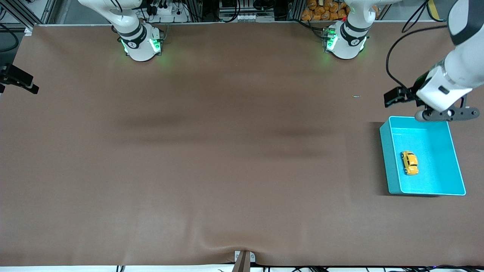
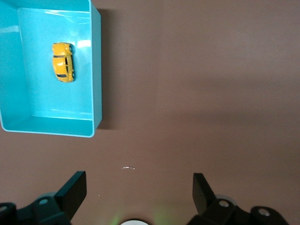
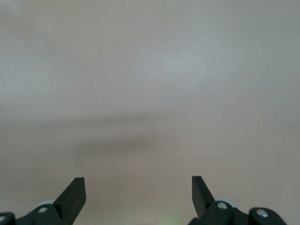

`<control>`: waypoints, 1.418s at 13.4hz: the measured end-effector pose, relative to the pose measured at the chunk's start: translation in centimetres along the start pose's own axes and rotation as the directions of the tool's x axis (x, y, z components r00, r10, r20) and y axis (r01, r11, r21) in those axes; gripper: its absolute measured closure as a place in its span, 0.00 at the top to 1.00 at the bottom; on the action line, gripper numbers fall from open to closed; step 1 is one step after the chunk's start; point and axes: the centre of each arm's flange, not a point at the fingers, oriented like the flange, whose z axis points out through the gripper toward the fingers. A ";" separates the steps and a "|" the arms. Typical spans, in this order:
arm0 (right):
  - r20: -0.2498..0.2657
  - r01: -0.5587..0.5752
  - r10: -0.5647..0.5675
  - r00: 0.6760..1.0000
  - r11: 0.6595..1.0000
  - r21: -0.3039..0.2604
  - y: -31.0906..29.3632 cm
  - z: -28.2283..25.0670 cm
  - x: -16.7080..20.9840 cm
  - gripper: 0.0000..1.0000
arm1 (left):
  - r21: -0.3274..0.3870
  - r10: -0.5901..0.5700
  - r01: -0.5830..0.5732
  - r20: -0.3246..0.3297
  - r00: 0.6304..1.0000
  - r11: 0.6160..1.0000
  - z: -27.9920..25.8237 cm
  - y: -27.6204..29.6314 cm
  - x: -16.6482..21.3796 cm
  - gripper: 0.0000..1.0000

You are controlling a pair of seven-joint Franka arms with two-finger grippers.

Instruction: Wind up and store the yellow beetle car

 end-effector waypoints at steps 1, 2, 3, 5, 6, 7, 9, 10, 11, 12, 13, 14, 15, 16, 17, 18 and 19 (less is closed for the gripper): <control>0.000 0.000 0.000 1.000 1.000 0.000 0.0 0.0 0.0 1.00 | -0.010 0.000 0.000 -0.007 1.000 1.000 -0.8 0.0 -0.7 1.00; 0.000 0.000 0.000 1.000 1.000 0.000 0.0 0.0 0.0 1.00 | -0.016 -0.001 0.001 -0.015 1.000 1.000 -1.6 0.1 -1.3 1.00; 0.000 0.000 0.000 1.000 1.000 0.000 0.0 0.0 0.0 1.00 | -0.017 -0.005 0.005 -0.025 1.000 1.000 -2.3 0.2 -1.8 1.00; 0.000 0.000 0.000 1.000 1.000 0.000 0.0 0.0 0.0 1.00 | -0.017 -0.003 0.003 -0.035 0.999 1.000 -2.9 0.8 -2.5 1.00; 0.000 -0.002 0.002 1.000 1.000 -0.001 0.1 0.0 0.0 1.00 | -0.015 0.002 -0.002 -0.035 0.999 1.000 -2.9 1.0 -2.6 1.00; 0.000 -0.007 0.007 1.000 1.000 -0.001 0.4 0.0 0.0 1.00 | -0.008 0.006 -0.006 -0.038 0.999 1.000 -2.8 1.2 -2.5 1.00; 0.000 -0.022 0.022 1.000 1.000 -0.001 1.2 0.0 -0.1 1.00 | 0.010 0.024 -0.024 -0.056 0.998 1.000 -3.0 2.0 -2.5 1.00; 0.000 -0.026 0.026 1.000 1.000 -0.001 1.4 0.0 -0.1 1.00 | 0.016 0.036 -0.035 -0.067 0.997 0.999 -3.1 2.5 -2.6 1.00; 0.000 -0.027 0.027 1.000 1.000 -0.001 1.5 0.0 -0.1 1.00 | 0.019 0.046 -0.045 -0.073 0.996 0.999 -3.2 3.0 -2.7 1.00; -0.001 -0.027 0.027 1.000 1.000 -0.001 1.5 0.0 -0.1 1.00 | 0.022 0.062 -0.061 -0.076 0.995 0.998 -3.3 3.5 -2.8 1.00; -0.001 -0.027 0.027 1.000 1.000 -0.001 1.4 -0.1 -0.1 1.00 | 0.024 0.085 -0.083 -0.078 0.993 0.996 -3.4 4.0 -3.0 1.00; -0.002 -0.027 0.027 1.000 1.000 -0.001 1.4 -0.1 -0.1 1.00 | 0.027 0.109 -0.107 -0.079 0.991 0.994 -3.5 4.4 -3.2 1.00; -0.003 -0.027 0.027 1.000 1.000 -0.001 1.4 -0.1 -0.1 1.00 | 0.029 0.126 -0.125 -0.080 0.989 0.992 -3.5 4.5 -3.2 1.00; -0.003 -0.027 0.027 1.000 1.000 -0.001 1.4 -0.2 -0.1 1.00 | 0.029 0.134 -0.132 -0.080 0.988 0.991 -3.5 4.5 -3.2 1.00; -0.003 -0.027 0.027 1.000 1.000 -0.001 1.4 -0.2 -0.1 1.00 | 0.030 0.137 -0.135 -0.080 0.987 0.990 -3.5 4.4 -3.2 1.00; -0.003 -0.027 0.027 1.000 1.000 -0.001 1.4 -0.2 -0.1 1.00 | 0.030 0.142 -0.140 -0.080 0.987 0.990 -3.5 4.3 -3.2 1.00; -0.003 -0.027 0.027 1.000 1.000 -0.001 1.4 -0.2 -0.1 1.00 | 0.030 0.144 -0.142 -0.079 0.986 0.989 -3.5 4.1 -3.1 1.00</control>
